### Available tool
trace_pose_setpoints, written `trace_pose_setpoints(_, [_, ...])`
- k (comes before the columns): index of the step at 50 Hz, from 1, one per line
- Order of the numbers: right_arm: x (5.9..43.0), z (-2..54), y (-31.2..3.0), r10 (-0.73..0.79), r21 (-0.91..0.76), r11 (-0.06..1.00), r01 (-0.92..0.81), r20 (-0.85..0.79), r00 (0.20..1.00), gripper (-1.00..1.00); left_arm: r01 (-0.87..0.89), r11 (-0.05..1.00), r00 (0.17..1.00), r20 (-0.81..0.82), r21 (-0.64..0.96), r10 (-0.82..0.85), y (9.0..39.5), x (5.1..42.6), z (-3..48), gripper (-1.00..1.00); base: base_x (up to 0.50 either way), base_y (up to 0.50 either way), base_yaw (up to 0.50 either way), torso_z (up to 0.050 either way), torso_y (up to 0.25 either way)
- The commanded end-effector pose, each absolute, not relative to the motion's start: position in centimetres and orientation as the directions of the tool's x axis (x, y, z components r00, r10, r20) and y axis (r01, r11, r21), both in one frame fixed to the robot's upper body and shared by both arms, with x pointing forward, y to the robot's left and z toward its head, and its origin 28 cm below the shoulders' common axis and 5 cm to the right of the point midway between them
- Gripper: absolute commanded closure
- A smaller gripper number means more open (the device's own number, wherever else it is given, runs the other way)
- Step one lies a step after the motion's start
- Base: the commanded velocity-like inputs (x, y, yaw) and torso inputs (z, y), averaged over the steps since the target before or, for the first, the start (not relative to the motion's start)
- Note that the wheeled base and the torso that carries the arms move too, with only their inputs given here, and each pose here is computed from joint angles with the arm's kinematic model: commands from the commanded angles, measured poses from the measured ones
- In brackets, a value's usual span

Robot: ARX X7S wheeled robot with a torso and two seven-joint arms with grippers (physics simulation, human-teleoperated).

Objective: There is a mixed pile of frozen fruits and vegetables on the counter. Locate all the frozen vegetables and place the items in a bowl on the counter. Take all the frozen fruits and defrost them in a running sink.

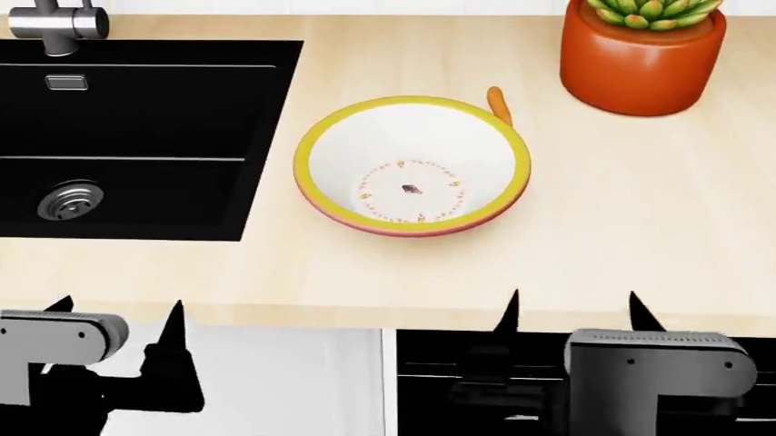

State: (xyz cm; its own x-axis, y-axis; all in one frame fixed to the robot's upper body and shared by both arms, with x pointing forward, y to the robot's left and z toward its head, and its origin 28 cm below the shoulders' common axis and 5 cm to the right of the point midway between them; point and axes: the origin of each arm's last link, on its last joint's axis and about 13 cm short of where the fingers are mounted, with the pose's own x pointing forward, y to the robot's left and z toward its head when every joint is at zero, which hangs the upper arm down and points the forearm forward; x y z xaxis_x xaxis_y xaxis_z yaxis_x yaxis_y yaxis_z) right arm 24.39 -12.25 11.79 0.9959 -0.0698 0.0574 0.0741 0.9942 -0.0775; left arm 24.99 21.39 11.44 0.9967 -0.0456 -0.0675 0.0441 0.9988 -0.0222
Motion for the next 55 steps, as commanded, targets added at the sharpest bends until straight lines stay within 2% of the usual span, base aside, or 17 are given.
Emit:
trace_pose_setpoints(1, [22.6, 16.7, -13.3, 0.014, -0.08, 0.997, -0.009, 0.06, 0.998, -1.0, 0.013, 0.998, 0.998, -0.058, 0.057, -0.01, 22.7, 24.0, 16.4, -1.0, 0.0, 0.0, 0.0, 0.0, 0.0])
trace_pose_setpoints(5, [23.1, 16.2, -13.8, -0.042, -0.131, 0.99, 0.048, 0.043, 0.998, -1.0, 0.018, 0.999, 0.995, -0.094, 0.026, -0.015, 22.9, 24.4, 15.6, -1.0, 0.0, 0.0, 0.0, 0.0, 0.0])
trace_pose_setpoints(6, [23.2, 15.9, -13.7, -0.013, -0.1, 0.995, 0.016, 0.036, 0.999, -1.0, 0.02, 0.999, 0.995, -0.095, 0.027, -0.018, 22.9, 24.4, 15.8, -1.0, 0.0, 0.0, 0.0, 0.0, 0.0])
trace_pose_setpoints(20, [22.1, 17.4, -14.8, -0.071, -0.15, 0.986, 0.078, 0.053, 0.996, -1.0, 0.0, 1.0, 0.995, -0.098, -0.001, 0.0, 24.2, 24.0, 16.5, -1.0, 0.02, 0.0, 0.0, 0.0, 0.0])
trace_pose_setpoints(55, [21.6, 17.8, -14.7, -0.036, -0.126, 0.991, 0.039, 0.027, 0.999, -1.0, 0.02, 1.0, 0.996, -0.087, -0.003, -0.02, 24.1, 23.5, 16.9, -1.0, 0.41, 0.0, 0.0, 0.0, 0.0])
